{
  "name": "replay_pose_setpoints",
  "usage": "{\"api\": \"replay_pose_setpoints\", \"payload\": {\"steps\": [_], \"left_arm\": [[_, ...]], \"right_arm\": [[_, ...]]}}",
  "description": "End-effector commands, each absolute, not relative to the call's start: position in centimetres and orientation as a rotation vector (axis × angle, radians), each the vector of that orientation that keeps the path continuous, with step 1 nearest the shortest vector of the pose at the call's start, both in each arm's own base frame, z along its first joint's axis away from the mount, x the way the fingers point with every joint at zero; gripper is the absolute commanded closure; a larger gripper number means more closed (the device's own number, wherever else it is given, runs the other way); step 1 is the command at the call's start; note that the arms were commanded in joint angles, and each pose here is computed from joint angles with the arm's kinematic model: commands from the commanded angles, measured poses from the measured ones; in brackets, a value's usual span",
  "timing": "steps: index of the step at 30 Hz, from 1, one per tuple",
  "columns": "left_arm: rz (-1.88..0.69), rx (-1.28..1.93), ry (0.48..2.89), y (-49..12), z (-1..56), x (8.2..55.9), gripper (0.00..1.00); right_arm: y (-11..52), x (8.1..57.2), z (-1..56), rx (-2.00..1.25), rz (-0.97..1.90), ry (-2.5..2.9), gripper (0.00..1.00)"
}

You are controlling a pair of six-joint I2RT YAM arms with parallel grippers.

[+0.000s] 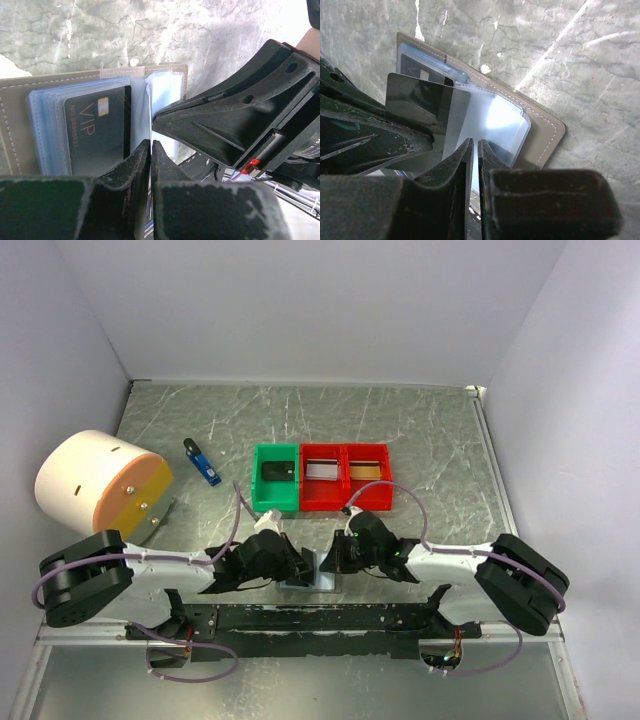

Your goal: Take the credit cards out of the card holder

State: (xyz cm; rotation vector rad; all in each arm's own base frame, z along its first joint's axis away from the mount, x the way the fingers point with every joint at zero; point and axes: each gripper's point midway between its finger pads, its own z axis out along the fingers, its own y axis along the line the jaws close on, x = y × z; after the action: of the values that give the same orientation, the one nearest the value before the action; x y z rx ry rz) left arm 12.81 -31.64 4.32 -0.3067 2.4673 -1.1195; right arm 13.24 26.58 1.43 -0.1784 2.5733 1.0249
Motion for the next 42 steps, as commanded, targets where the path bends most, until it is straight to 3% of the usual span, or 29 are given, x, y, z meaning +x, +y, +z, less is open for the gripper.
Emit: {"api": "replay_pose_setpoints", "payload": {"steps": [1,3,8,14,17,22,24,35,42], "left_arm": [[-1.138,-0.308,2.433,-31.7,5.3,13.0,0.86],[-1.119,-0.299,2.441,-31.6,5.2,13.0,0.92],[-1.047,-0.263,2.439,-31.0,6.1,13.2,0.93],[-0.996,-0.223,2.375,-28.6,8.3,13.4,0.93],[-1.053,-0.199,2.300,-27.6,9.8,13.3,0.93],[-1.214,-0.077,2.130,-27.3,13.4,12.6,0.93],[-1.284,-0.030,2.068,-27.5,14.6,12.2,0.93],[-1.585,0.090,1.786,-29.3,19.9,10.5,0.93],[-1.695,0.085,1.726,-30.0,20.7,10.0,0.93]], "right_arm": [[22.9,11.5,-2.7,-0.178,0.811,2.725,0.89],[22.9,11.6,-2.6,-0.177,0.807,2.723,0.90],[23.7,12.0,-0.9,-0.189,0.873,2.664,0.89],[26.0,14.0,6.2,-0.169,1.083,2.400,0.84],[26.6,14.1,10.4,-0.163,1.216,2.235,0.76],[26.4,13.4,13.9,-0.159,1.350,2.073,0.50],[26.4,13.3,14.4,-0.147,1.370,2.054,0.44],[29.1,11.5,18.0,-0.216,1.691,1.886,0.43],[29.8,11.1,18.7,-0.229,1.734,1.847,0.58]]}}
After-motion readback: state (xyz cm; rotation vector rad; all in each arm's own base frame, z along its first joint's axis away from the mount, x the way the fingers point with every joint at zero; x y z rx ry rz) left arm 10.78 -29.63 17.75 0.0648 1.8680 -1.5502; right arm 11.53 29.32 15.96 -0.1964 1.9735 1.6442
